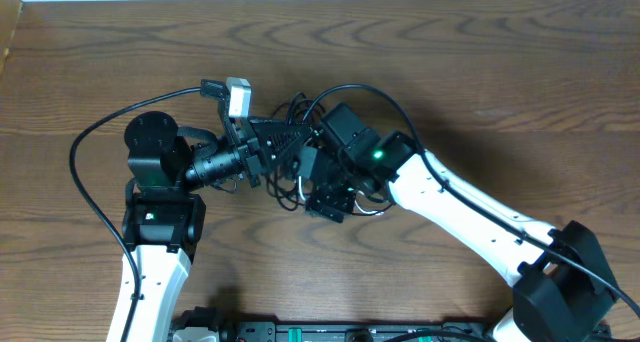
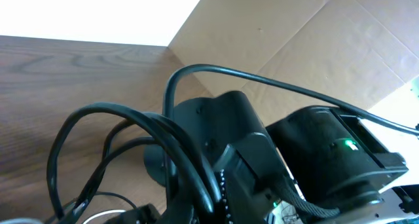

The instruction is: Untangle cables

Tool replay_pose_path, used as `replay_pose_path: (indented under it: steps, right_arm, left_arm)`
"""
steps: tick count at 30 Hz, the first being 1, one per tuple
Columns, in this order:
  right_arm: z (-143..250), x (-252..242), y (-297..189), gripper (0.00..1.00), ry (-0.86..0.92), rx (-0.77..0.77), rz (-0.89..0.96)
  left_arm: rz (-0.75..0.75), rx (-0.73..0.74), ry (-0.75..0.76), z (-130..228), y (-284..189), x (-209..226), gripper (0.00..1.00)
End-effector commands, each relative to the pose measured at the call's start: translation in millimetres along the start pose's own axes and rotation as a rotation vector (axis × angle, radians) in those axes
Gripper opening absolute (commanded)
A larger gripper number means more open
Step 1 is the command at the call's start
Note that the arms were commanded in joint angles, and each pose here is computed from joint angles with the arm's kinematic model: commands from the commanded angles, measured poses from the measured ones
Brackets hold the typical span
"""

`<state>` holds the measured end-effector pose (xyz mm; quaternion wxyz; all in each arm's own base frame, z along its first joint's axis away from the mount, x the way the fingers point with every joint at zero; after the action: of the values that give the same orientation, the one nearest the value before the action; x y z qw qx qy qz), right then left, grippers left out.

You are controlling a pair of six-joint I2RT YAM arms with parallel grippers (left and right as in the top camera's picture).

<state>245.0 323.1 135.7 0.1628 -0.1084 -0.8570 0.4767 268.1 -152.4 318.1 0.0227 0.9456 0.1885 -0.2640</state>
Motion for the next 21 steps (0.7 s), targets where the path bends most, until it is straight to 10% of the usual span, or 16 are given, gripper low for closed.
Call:
replay_pose_path:
  steps: [1,12,21]
  right_arm:
    - [-4.9,9.4,4.8,0.63,-0.035,-0.012,-0.027]
    - [-6.5,8.8,4.8,0.02,-0.001,-0.019,-0.024]
    - [-1.6,-13.0,3.7,0.01,0.161,0.007,0.119]
  left_arm:
    - [0.008,-0.011,0.027,-6.5,-1.8,-6.0,0.08]
    - [0.008,-0.011,0.026,-6.5,-1.8,-5.9,0.08]
    - [0.004,-0.003,0.008,-3.9,-1.8,-4.7,0.08]
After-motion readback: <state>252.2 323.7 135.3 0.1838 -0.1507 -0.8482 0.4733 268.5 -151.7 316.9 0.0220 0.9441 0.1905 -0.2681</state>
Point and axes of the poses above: each gripper's point midway between its finger pads, its own y axis out along the fingers, its own x axis along the line the jaws close on, z = x × y, the point moved 2 cm from there along -y, back along the fingers, and after that the axes turned 9 degrees about y, right-handed, at the moved point
